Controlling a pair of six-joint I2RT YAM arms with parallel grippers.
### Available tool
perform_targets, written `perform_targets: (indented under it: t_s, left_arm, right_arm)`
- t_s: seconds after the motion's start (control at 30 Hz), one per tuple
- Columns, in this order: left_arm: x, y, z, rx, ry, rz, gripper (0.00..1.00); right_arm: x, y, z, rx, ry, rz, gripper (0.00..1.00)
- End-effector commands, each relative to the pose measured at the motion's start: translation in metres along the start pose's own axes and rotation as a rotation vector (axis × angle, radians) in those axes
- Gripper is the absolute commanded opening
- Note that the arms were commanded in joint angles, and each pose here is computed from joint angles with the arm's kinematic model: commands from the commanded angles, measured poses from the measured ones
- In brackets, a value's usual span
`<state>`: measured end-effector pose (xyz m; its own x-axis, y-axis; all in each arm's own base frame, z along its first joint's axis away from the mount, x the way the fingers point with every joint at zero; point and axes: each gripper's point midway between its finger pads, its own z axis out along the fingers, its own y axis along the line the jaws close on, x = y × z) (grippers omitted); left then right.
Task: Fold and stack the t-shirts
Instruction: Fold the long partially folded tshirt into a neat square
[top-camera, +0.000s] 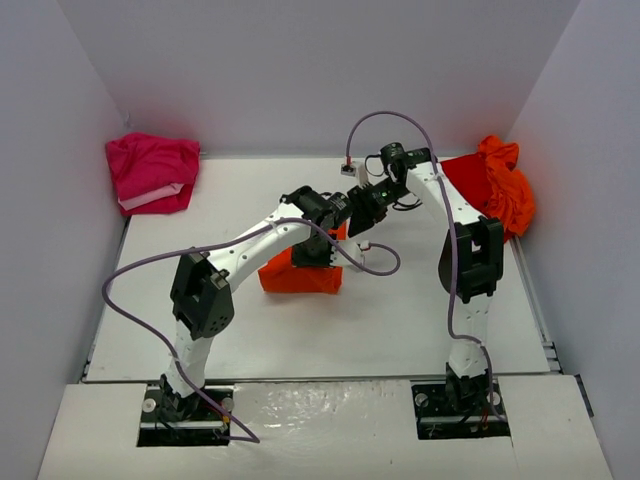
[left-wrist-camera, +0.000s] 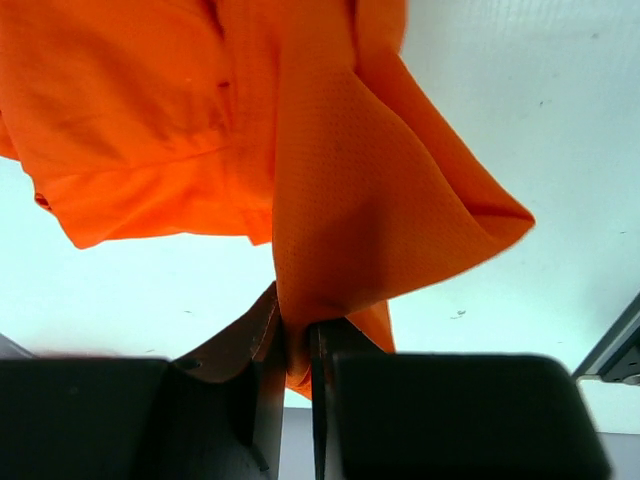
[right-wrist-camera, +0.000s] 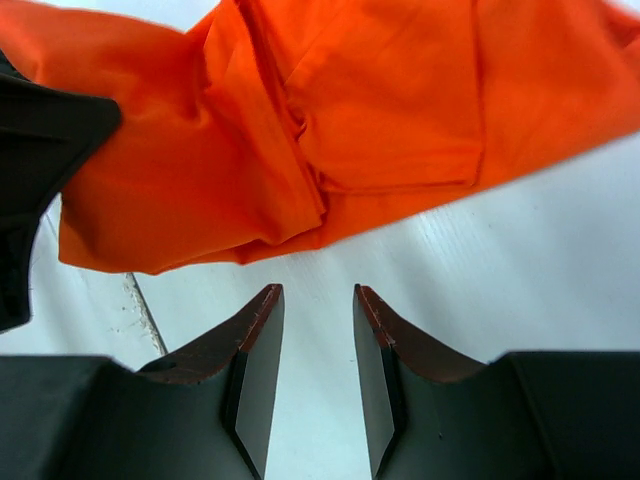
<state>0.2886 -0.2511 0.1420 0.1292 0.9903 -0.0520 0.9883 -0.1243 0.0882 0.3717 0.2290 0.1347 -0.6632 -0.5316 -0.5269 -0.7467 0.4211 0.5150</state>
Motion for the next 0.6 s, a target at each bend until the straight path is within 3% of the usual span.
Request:
perform_targets:
  t_s: [0.0, 0.2, 0.57]
  left_arm:
    - [-0.01, 0.022, -0.03, -0.086, -0.054, 0.087, 0.0]
    - [-0.013, 0.021, -0.048, -0.082, -0.098, 0.078, 0.0]
    - [-0.004, -0.033, -0.057, -0.048, -0.099, 0.031, 0.0]
  right_arm:
    - [-0.018, 0.025, -0.026, 0.005, -0.065, -0.071, 0.31]
    - [-0.019, 0.02, -0.02, 0.0, -0.073, -0.069, 0.31]
    - [-0.066, -0.038, 0.058, 0.014, -0.048, -0.013, 0.22]
